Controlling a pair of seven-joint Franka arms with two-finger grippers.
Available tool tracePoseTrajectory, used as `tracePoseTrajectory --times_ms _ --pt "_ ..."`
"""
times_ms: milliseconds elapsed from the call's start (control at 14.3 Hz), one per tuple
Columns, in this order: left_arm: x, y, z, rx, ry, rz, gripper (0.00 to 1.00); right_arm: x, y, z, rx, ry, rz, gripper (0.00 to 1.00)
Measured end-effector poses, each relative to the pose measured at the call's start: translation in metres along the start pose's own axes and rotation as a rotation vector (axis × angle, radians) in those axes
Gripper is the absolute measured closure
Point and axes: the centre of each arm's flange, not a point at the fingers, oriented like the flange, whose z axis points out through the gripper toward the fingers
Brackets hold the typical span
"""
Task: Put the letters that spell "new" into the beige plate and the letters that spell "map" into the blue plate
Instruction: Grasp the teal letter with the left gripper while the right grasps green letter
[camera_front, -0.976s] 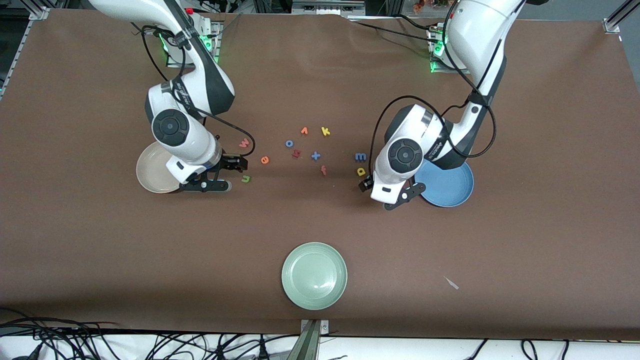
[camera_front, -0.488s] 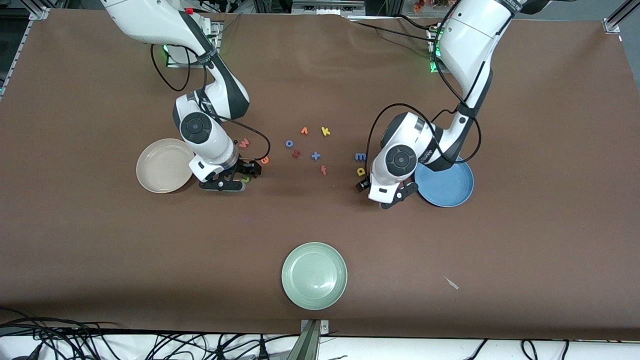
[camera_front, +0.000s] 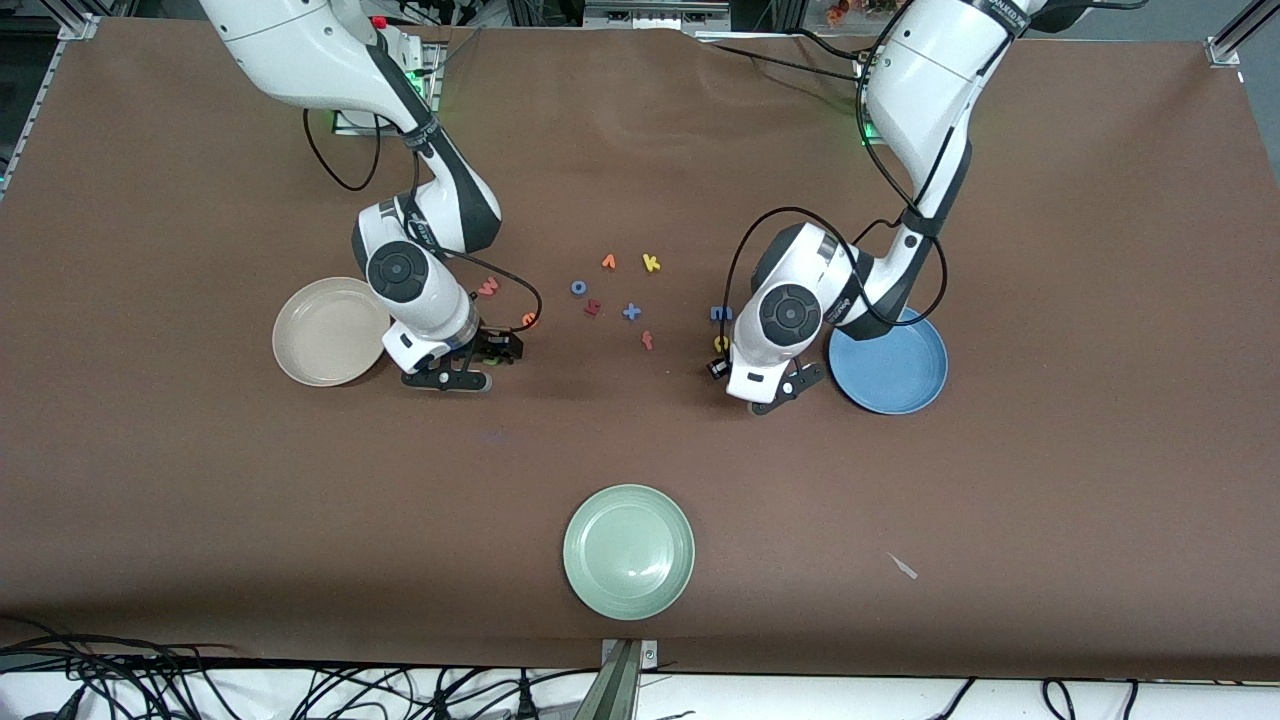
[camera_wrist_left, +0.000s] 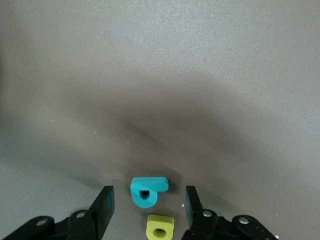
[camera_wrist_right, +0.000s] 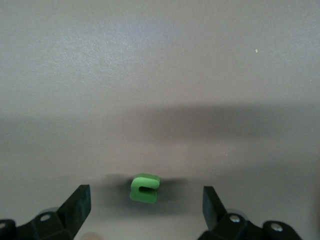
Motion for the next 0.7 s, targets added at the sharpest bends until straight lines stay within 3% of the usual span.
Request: tracePoseTrajectory --times_ms 349,627,697 --pt "0.000 0.000 0.002 0.001 0.000 -0.001 0.35 -0.002 0.001 0.009 -0.006 -0.012 0.000 0.07" --pt "0.001 -0.001 0.005 0.005 -0.002 -0.003 0.45 -0.002 0.001 0.014 -0.006 -0.014 0.000 0.15" --pt "0.001 -0.001 0.006 0.005 -0.002 -0.004 0.52 -0.002 0.001 0.015 -0.006 -0.014 -0.001 0.15"
